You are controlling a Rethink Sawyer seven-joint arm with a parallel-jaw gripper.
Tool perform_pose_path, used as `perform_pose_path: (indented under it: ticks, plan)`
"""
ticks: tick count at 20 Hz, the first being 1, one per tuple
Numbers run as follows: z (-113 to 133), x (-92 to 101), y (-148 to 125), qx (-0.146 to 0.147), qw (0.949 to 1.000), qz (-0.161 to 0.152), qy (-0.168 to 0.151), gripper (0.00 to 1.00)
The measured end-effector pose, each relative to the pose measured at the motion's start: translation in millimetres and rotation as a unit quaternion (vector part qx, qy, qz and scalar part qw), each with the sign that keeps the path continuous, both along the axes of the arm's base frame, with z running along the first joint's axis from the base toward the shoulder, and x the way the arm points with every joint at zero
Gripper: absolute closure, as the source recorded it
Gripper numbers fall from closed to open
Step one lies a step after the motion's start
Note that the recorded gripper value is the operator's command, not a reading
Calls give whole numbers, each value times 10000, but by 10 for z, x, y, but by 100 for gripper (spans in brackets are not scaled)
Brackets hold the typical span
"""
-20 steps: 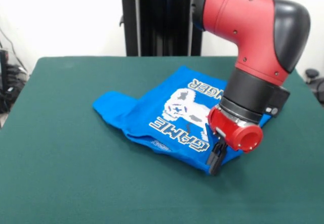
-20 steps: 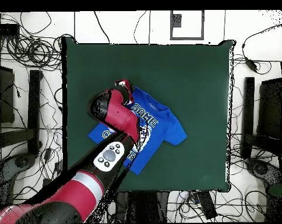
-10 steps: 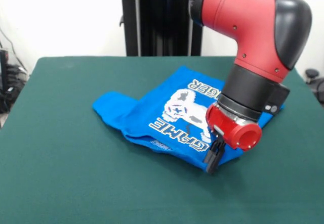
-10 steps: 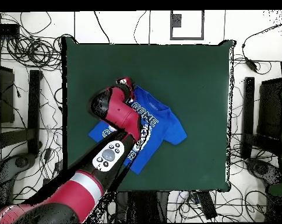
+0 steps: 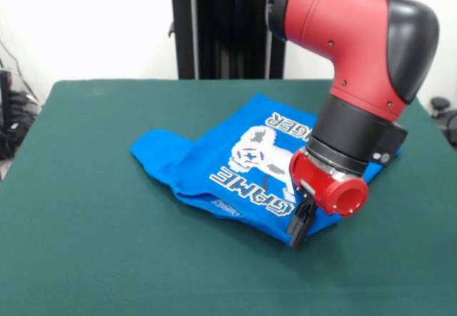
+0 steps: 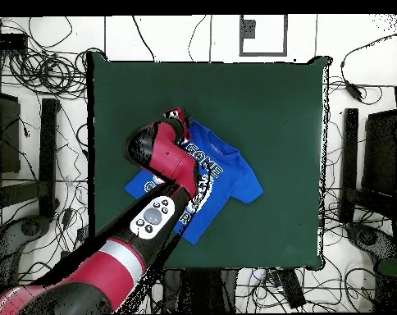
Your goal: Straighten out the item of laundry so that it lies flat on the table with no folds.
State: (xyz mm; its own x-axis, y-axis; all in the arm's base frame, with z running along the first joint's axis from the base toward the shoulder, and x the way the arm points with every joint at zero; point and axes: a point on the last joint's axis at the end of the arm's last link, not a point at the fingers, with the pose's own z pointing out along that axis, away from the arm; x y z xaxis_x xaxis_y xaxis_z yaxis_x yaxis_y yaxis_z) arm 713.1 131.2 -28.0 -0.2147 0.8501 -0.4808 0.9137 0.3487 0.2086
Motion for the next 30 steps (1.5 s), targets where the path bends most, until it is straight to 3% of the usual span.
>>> perform_pose_path:
  ticks: [7,8,25,30]
  plan:
    - [2,5,3,1,10000,4,-4,100]
    - [2,9,7,2,10000,8,-8,0]
    - [68,90,28,-21,9999,63,-88,0]
    - [220,134,27,78,9998,53,-147,0]
